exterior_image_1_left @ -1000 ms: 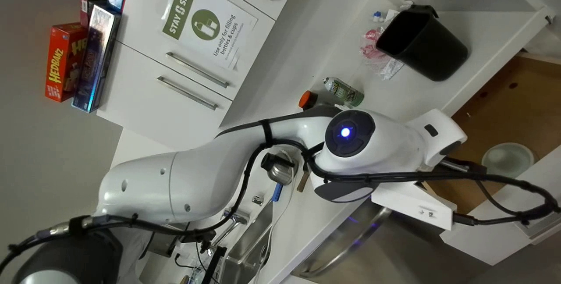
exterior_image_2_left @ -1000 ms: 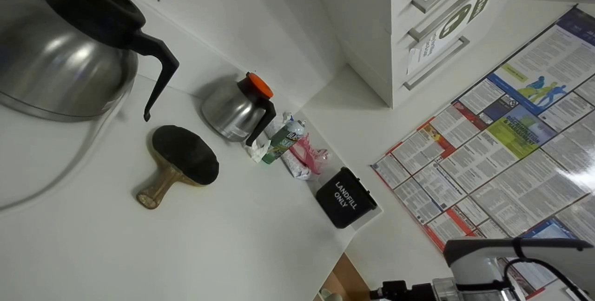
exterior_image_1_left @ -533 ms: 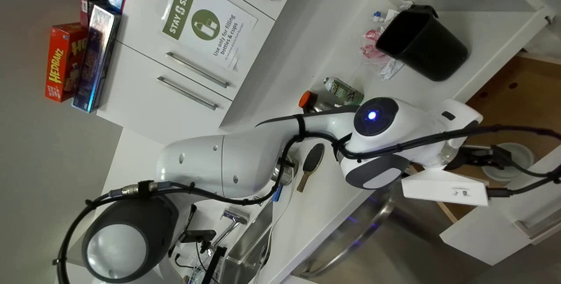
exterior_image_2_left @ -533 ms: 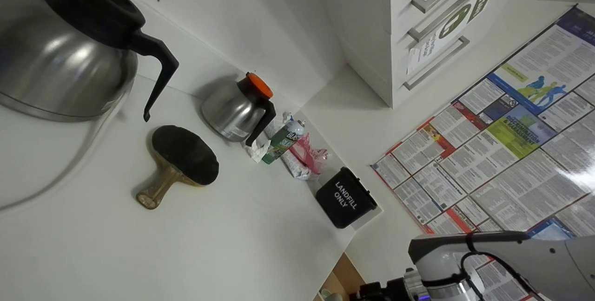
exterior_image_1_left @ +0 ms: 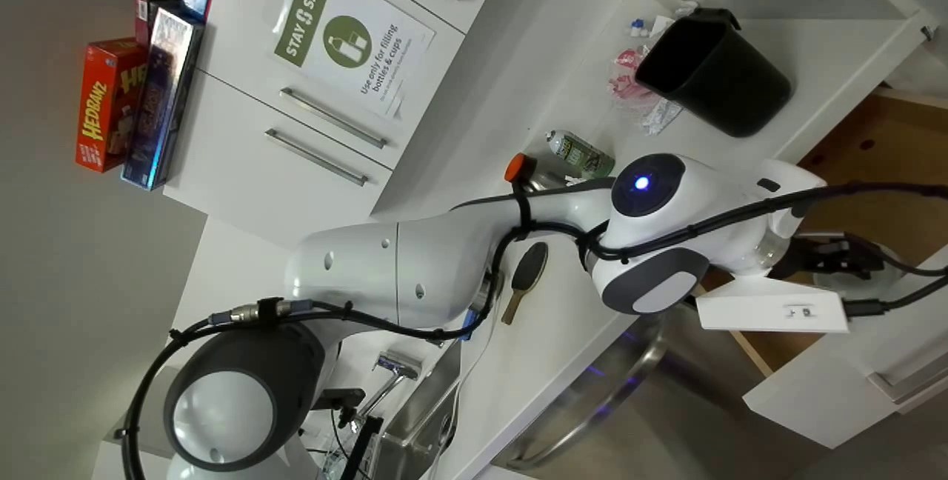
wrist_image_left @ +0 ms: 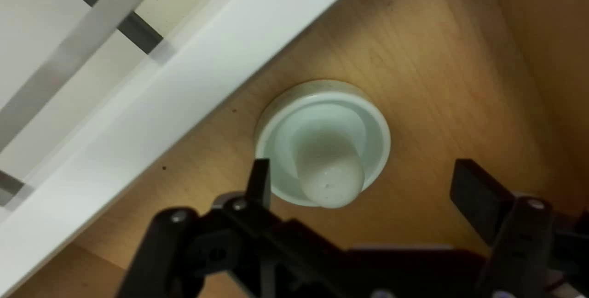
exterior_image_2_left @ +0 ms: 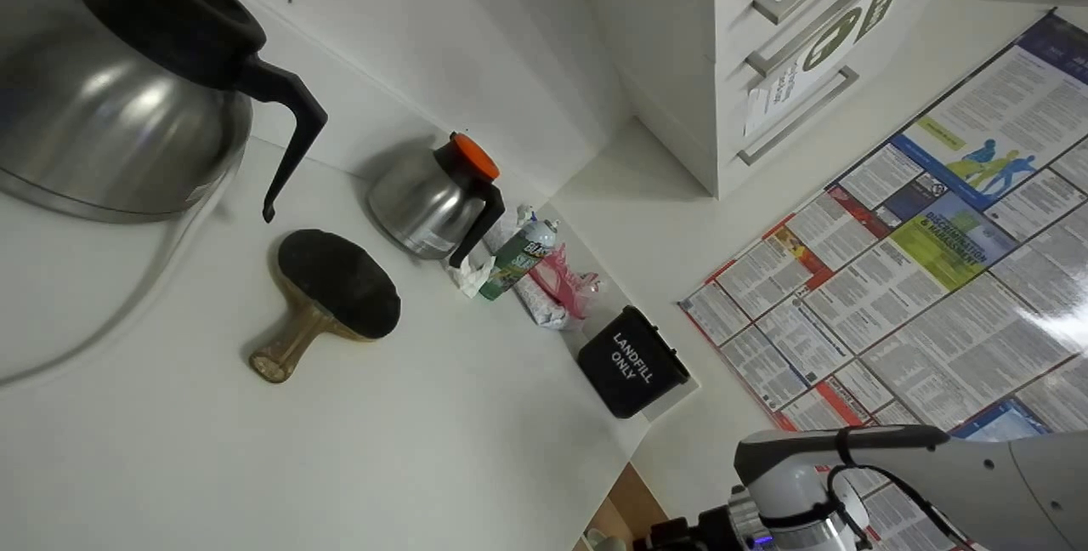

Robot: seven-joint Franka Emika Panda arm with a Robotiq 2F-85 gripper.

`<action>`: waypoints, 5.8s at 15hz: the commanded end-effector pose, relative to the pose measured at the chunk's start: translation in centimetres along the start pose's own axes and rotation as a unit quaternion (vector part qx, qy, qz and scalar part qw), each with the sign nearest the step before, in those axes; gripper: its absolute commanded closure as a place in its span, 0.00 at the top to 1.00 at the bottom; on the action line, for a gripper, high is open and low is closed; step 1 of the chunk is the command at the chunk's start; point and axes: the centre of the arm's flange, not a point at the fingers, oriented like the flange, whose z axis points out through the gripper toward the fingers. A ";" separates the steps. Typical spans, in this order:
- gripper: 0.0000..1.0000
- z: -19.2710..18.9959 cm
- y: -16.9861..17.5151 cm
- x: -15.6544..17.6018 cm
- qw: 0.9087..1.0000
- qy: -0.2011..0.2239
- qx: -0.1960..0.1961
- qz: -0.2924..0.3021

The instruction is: Open the topmost drawer, remove the white object from the drawer and place it on the counter, close the open drawer

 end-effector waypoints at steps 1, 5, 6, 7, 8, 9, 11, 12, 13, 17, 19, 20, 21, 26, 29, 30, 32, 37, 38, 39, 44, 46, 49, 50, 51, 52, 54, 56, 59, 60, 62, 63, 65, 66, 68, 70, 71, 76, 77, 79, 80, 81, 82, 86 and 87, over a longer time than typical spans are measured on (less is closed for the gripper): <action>1.00 1.0 -0.4 0.7 1.000 -0.001 0.001 -0.009; 1.00 1.9 -1.4 1.5 0.999 -0.003 -0.016 -0.031; 1.00 2.1 -1.5 1.8 0.999 -0.002 -0.027 -0.036; 1.00 2.2 -1.6 2.0 0.998 0.000 -0.038 -0.040; 1.00 2.4 -1.6 2.2 0.998 0.000 -0.048 -0.043; 1.00 2.6 -1.7 2.4 0.997 0.001 -0.057 -0.047; 1.00 3.2 -1.7 2.8 0.996 0.002 -0.073 -0.051; 1.00 3.6 -1.7 3.1 0.995 0.001 -0.079 -0.053; 1.00 3.9 -1.7 3.2 0.995 0.001 -0.085 -0.054; 1.00 5.7 -1.4 4.0 0.993 -0.002 -0.103 -0.057; 0.79 6.5 -1.3 4.2 0.993 0.000 -0.105 -0.057; 0.72 6.7 -1.3 4.3 0.993 0.002 -0.105 -0.059; 0.66 7.0 -1.4 4.4 0.992 0.005 -0.106 -0.061; 0.26 7.8 -1.6 4.4 0.992 0.018 -0.103 -0.067; 0.25 6.0 -1.5 3.8 0.993 0.020 -0.102 -0.052; 0.25 5.0 -1.4 3.5 0.994 0.023 -0.099 -0.045; 0.25 2.8 -1.0 3.1 0.995 0.032 -0.090 -0.030; 0.25 -3.5 -0.7 3.3 0.995 0.072 -0.065 -0.016; 0.25 -4.7 -1.0 3.4 0.995 0.083 -0.060 -0.017; 0.25 -5.9 -1.5 3.5 0.994 0.094 -0.059 -0.020; 0.25 -11.7 -7.0 5.3 0.987 0.150 -0.037 -0.043; 0.25 -14.0 -10.2 6.2 0.984 0.167 -0.028 -0.057; 0.25 -15.9 -16.0 7.9 0.979 0.180 -0.018 -0.090; 0.25 -16.2 -18.0 8.4 0.978 0.181 -0.014 -0.103; 0.25 -16.1 -20.1 9.0 0.976 0.181 -0.011 -0.119; 0.25 -15.8 -22.0 9.3 0.974 0.181 -0.007 -0.134; 0.25 -15.0 -25.6 9.7 0.970 0.181 0.003 -0.162; 0.25 -14.2 -28.9 9.8 0.965 0.180 0.017 -0.189; 0.25 -12.9 -32.5 9.4 0.962 0.165 0.027 -0.215; 0.25 -12.3 -33.5 9.2 0.963 0.159 0.021 -0.218; 0.25 -11.4 -34.7 8.7 0.963 0.146 0.014 -0.225; 0.25 -11.1 -35.1 8.5 0.963 0.141 0.012 -0.228; 0.25 -10.4 -35.5 8.1 0.964 0.132 0.004 -0.232; 0.25 -10.0 -35.6 8.0 0.964 0.128 0.000 -0.233; 0.25 -9.5 -35.8 7.8 0.964 0.123 -0.007 -0.234; 0.38 -8.8 -35.9 7.7 0.965 0.115 -0.017 -0.237; 0.75 -8.4 -35.8 7.6 0.965 0.115 -0.022 -0.236; 1.00 -7.7 -35.9 7.5 0.966 0.104 -0.037 -0.234; 1.00 -7.9 -35.7 7.4 0.967 0.104 -0.037 -0.229; 1.00 -8.4 -34.7 7.2 0.971 0.107 -0.048 -0.209; 1.00 -8.9 -33.6 7.1 0.974 0.109 -0.050 -0.194; 1.00 -9.4 -32.5 7.0 0.976 0.109 -0.051 -0.181; 1.00 -10.0 -31.3 6.9 0.978 0.108 -0.048 -0.171; 1.00 -13.0 -26.0 6.5 0.985 0.118 -0.022 -0.121; 1.00 -14.2 -24.6 6.2 0.986 0.125 -0.019 -0.106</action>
